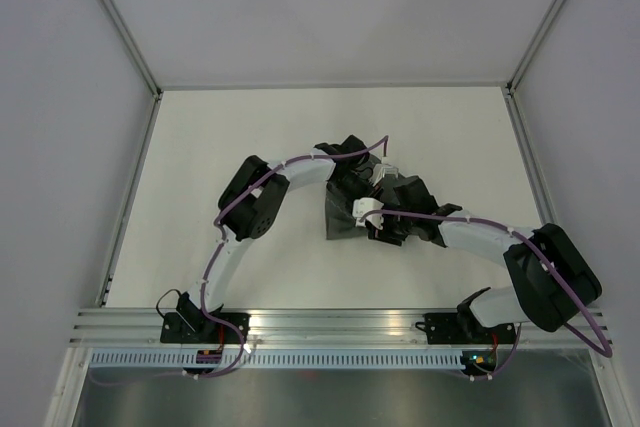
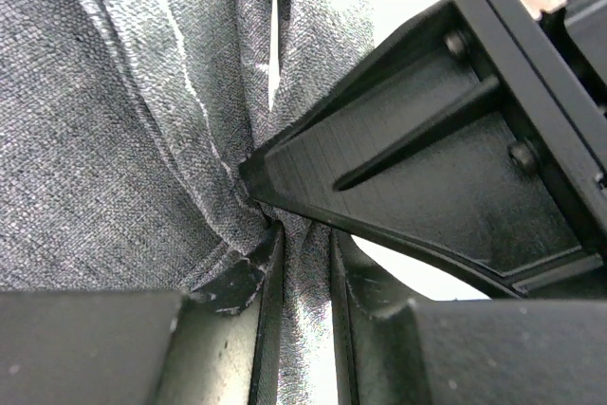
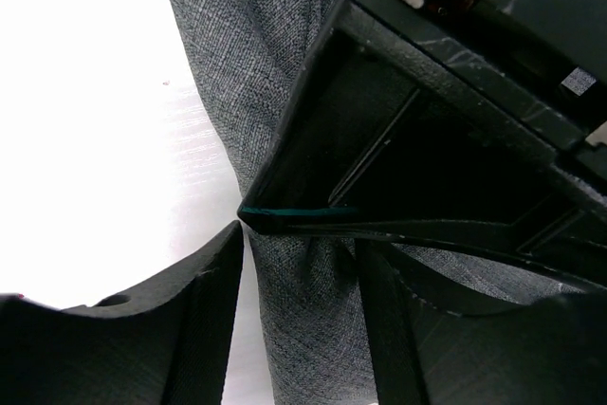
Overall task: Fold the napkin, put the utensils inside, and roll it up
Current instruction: Roll the napkin with the utensil
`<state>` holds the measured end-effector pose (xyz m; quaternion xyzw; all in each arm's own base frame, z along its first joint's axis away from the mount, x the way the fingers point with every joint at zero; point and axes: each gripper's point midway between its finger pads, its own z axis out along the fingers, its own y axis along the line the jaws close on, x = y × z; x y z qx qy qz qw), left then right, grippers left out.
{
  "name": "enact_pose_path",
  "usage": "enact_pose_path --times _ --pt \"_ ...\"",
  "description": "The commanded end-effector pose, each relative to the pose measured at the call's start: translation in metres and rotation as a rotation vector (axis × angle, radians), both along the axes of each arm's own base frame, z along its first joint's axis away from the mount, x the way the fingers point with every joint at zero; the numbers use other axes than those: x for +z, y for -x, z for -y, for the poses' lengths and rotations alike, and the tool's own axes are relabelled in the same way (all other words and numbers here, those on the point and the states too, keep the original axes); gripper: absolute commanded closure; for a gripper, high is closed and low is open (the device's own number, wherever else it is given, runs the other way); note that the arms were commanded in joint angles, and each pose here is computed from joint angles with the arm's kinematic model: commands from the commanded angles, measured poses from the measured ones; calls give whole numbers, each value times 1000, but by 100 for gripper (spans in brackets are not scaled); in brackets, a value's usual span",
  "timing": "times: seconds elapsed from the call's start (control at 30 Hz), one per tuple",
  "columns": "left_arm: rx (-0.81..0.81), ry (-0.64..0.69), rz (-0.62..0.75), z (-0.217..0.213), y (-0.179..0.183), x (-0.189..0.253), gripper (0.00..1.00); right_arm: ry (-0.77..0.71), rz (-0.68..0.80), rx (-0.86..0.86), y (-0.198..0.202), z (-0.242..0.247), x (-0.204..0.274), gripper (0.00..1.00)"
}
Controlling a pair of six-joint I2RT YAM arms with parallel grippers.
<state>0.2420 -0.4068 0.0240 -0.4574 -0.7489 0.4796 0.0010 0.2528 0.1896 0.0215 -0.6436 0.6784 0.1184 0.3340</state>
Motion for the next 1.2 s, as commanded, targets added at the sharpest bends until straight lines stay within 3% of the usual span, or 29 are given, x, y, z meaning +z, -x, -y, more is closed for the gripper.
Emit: enact_pose_path --times 0.0,0.2,0.3,0.33,0.53,0.9,1.17 --pt "24 -197 -83 -18 17 -44 97 -23 -4 7 1 -5 3 45" --pt "53 -200 -130 -14 16 -41 94 -32 -44 -2 5 -7 -2 60" --pt "64 -182 -139 -11 17 -34 82 -34 -74 0 8 -8 -4 69" --pt "72 -140 -100 -6 11 -21 72 -33 -85 1 8 -8 -6 71" --pt "134 -63 -14 3 -4 10 57 -81 -202 14 9 -6 -6 75" --pt "490 -54 132 -15 -76 55 53 -160 -511 37 2 14 -1 75" --pt "724 -34 383 -59 -109 82 51 -184 -725 82 6 26 -5 75"
